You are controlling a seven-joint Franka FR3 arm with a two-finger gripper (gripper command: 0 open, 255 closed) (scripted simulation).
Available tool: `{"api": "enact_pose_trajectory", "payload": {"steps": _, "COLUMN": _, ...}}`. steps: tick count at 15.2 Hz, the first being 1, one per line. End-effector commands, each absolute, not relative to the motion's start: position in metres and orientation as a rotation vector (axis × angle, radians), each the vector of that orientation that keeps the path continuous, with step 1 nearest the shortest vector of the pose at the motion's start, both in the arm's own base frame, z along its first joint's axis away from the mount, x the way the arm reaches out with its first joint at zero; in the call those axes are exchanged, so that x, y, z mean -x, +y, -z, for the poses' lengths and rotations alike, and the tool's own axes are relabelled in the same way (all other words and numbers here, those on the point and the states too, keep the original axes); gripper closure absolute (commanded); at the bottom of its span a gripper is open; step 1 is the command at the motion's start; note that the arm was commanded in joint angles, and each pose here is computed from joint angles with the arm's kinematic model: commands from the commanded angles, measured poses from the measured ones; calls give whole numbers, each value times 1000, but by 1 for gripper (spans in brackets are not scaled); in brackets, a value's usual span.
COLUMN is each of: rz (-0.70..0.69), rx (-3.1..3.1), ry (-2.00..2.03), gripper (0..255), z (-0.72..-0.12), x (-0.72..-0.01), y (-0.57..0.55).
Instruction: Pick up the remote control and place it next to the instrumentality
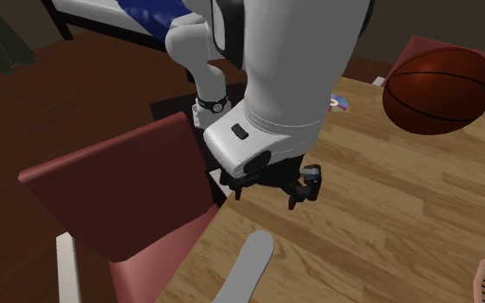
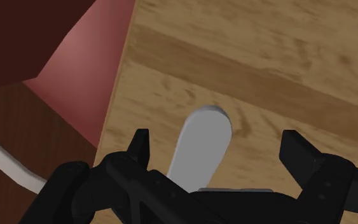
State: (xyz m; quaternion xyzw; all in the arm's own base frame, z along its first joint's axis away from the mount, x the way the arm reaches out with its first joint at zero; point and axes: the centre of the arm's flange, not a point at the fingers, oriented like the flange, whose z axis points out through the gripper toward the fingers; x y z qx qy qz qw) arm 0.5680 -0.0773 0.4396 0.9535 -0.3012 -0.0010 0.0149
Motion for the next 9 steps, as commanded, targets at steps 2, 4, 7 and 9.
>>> {"api": "enact_pose_trajectory", "payload": {"steps": 2, "rz": 2, "rx": -2932, "ry": -1050, "gripper": 0, "z": -418, "x": -593, "y": -102}}
{"api": "enact_pose_trajectory", "payload": {"steps": 4, "rz": 1, "rx": -2907, "ry": -1123, "gripper": 0, "z": -406, "x": -610, "y": -117}}
{"api": "enact_pose_trajectory", "payload": {"steps": 7, "rz": 0, "rx": -2867, "ry": -1232, "gripper": 0, "z": -387, "x": -635, "y": -142}}
{"api": "enact_pose_trajectory", "payload": {"steps": 9, "rz": 0, "rx": -2837, "ry": -1303, "gripper": 0, "z": -375, "x": -650, "y": -160}}
